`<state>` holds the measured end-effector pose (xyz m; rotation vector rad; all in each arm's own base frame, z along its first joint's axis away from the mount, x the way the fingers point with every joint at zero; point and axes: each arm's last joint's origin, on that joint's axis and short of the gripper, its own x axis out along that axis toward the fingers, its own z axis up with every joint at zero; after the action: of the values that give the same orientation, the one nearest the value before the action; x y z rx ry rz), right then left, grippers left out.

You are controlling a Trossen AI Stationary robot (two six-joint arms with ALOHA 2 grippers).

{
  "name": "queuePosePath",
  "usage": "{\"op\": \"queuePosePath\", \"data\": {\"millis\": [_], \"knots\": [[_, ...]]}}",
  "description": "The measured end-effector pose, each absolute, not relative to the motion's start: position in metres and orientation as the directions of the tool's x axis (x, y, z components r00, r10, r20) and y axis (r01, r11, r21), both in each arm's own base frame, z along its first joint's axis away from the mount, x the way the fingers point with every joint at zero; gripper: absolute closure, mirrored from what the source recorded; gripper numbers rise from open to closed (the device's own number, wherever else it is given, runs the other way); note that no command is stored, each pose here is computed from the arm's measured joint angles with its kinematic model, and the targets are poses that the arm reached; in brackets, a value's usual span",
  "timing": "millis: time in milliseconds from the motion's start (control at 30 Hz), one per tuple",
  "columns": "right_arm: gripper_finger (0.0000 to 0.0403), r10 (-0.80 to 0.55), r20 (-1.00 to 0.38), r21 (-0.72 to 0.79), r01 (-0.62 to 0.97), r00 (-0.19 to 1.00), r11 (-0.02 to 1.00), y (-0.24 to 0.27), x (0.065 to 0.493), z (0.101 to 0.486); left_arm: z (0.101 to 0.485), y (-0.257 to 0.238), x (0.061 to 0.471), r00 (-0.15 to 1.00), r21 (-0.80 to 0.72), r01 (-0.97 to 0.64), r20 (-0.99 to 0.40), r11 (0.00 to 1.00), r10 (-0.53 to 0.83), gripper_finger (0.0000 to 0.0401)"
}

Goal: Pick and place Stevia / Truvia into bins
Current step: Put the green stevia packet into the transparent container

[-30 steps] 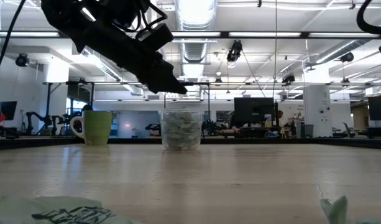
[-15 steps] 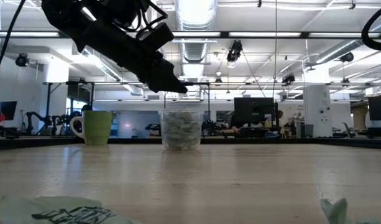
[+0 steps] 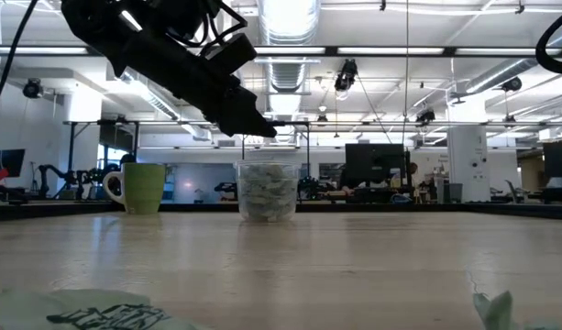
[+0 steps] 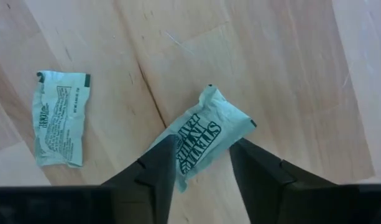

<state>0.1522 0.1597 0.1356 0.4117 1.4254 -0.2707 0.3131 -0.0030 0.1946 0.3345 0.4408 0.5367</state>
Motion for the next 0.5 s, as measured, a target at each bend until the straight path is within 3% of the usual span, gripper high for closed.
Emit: {"op": "queuePosePath", "data": {"millis": [267, 500], "knots": [[0.0329, 0.037, -0.99, 0.091, 0.412, 0.137, 0.907, 0.1581, 0.1515, 0.1347, 0.1949, -0.003, 0.3132, 0.77, 0.415, -0.416, -0.312, 0.809, 0.556, 0.0223], [0.0367, 0.03, -0.984, 0.097, 0.381, 0.177, 0.919, 0.1598, 0.1545, 0.1358, 0.195, -0.0029, 0.3132, 0.769, 0.415, -0.418, -0.311, 0.808, 0.558, 0.0223]]}}
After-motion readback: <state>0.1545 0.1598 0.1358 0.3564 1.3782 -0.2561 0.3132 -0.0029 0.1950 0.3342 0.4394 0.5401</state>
